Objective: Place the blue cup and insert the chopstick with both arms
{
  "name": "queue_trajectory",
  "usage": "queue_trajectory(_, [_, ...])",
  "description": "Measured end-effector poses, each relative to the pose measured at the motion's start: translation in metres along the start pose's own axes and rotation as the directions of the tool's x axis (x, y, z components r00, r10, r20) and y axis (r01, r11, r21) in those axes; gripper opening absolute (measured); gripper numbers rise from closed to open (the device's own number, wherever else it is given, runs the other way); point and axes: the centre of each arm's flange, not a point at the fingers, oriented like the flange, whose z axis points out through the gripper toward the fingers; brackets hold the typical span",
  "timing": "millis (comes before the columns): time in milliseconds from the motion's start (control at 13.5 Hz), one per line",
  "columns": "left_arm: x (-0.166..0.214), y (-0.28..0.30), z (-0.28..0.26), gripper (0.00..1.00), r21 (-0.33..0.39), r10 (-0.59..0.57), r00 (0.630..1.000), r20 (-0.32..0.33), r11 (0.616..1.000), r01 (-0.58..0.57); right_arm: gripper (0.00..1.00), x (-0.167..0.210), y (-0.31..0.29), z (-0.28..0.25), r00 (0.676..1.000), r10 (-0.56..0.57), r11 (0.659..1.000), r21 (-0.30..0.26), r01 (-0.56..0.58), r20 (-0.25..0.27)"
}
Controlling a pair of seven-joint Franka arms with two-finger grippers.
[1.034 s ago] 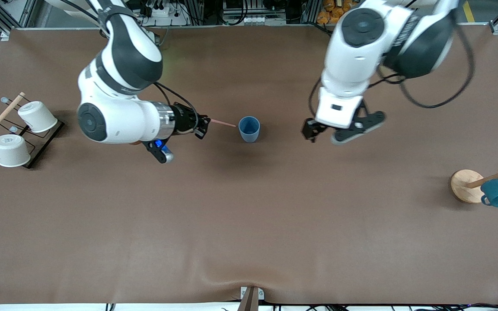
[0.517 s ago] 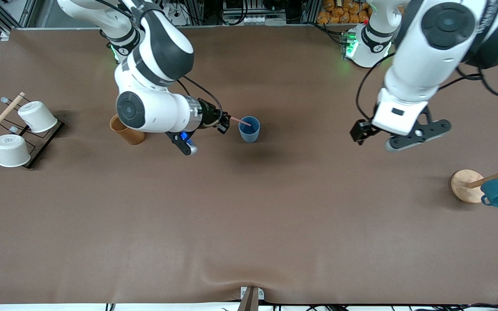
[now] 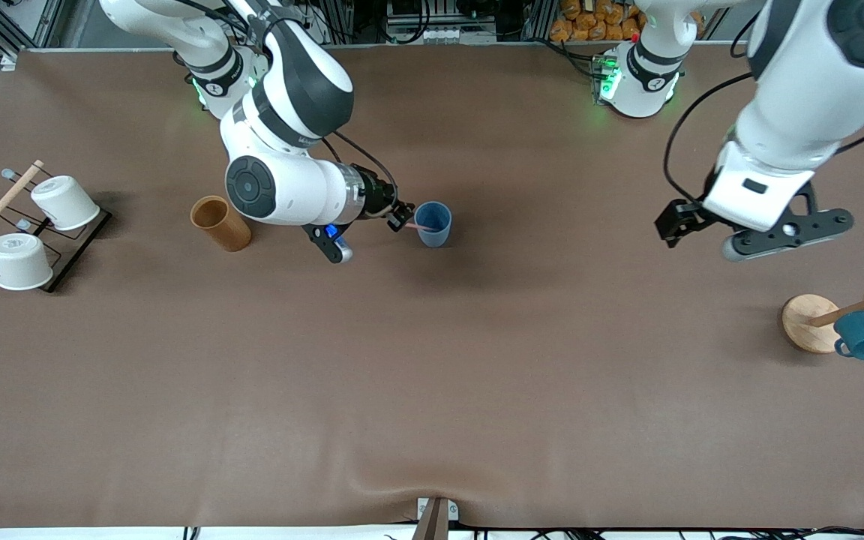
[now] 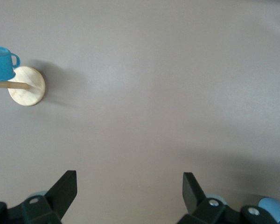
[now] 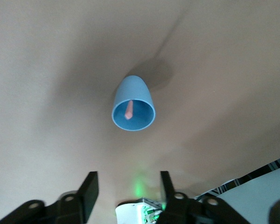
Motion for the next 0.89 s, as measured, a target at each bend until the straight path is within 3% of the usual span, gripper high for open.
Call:
queue_trajectory(221, [0.009,-0.056,-0.008,1.0,-0.005,0.074,0.997,0.036,0.997,-0.074,0.96,0.022,0.016,-0.066,0.999,-0.001,0.997,-0.074,-0.002,-0.04])
queue_trajectory(295, [0.009,-0.073,-0.012,1.0,-0.003,0.096,0.994,0.042,0.995,-0.096,1.0,0.03,0.026,-0.092,0.998,-0.036,0.995,-0.1,0.03,-0.059])
queue_trajectory(591, [0.004,-0.096,-0.024,1.0,0.003,0.137,0.989,0.047,0.99,-0.138,1.0,0.072,0.057,-0.156,0.974,-0.177,0.98,-0.121,0.161,-0.141])
queue_trajectory(886, [0.006,-0.12,-0.027,1.0,-0.042,0.169,0.984,0.049,0.985,-0.167,1.0,0.13,0.098,-0.21,0.906,-0.383,0.92,-0.168,0.355,-0.179])
